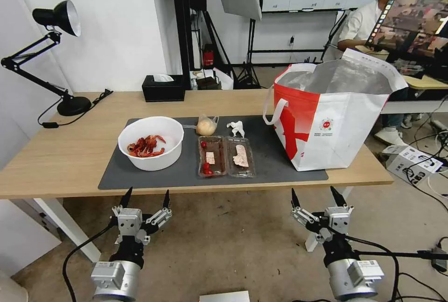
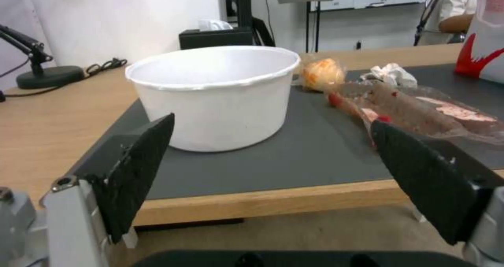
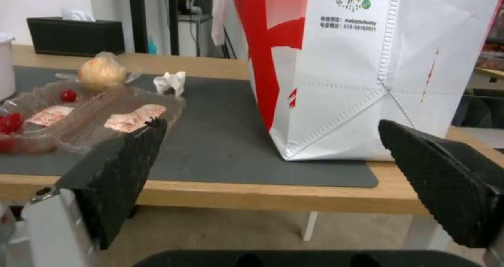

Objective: Pick up the trash from the table and place it into the takeout bag.

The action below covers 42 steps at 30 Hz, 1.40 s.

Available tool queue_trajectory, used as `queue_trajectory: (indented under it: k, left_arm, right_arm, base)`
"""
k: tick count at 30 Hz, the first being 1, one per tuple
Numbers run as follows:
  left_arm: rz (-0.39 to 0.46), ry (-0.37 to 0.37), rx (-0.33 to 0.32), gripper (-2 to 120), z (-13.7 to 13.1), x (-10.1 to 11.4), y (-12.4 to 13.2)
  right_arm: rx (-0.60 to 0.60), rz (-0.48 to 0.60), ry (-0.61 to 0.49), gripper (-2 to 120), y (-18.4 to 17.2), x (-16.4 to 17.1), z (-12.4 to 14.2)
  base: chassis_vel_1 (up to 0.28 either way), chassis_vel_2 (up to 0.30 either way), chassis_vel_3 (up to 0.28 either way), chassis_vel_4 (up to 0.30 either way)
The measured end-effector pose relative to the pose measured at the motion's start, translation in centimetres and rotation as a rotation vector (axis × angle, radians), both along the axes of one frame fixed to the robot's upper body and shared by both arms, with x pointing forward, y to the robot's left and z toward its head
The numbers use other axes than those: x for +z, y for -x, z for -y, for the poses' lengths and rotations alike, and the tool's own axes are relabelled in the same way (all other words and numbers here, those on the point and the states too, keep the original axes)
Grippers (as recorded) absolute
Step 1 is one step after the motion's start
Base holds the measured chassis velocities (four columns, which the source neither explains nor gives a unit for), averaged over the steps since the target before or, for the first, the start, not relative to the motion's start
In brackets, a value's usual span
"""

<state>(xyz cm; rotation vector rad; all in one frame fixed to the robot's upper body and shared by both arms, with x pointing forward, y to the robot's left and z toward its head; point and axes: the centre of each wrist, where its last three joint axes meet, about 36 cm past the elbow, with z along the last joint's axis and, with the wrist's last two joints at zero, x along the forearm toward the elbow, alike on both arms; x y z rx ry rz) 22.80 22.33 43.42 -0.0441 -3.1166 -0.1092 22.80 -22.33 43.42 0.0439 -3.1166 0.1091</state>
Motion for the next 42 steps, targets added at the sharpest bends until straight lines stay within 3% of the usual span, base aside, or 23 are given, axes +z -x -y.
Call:
queue_trajectory:
  k: [19,26,29,32,42]
  left_arm:
    - [-0.005,0.007,0.004,100,0.0,0.1,-0.1]
    - [-0.024,0.054,0.035,100,-0.5,1.0,-1.4]
    - [-0.054,0.125,0.072,100,-1.1,2.3,-3.0]
    - [-0.061,0.151,0.074,100,-1.2,2.7,-3.4]
    - [-0.074,0.161,0.077,100,-1.1,2.5,-3.3]
  right_arm:
    - [0.006,-0.004,0.000,100,-0.1,0.1,0.1]
    - [0.063,-0.029,0.025,100,-1.5,1.0,1.4]
    - [0.114,-0.067,0.019,100,-3.1,2.5,2.6]
    - [0.143,-0.090,0.024,100,-4.1,3.5,3.3]
    - [0.164,-0.079,-0.007,100,-4.5,3.4,3.1]
  base:
    - [0.000,0.000,0.000,0.000]
    - [0.000,0.000,0.000,0.000]
    - [0.000,0.000,0.000,0.000]
    - [0.000,0.000,0.000,0.000]
    - [0.000,0.000,0.000,0.000]
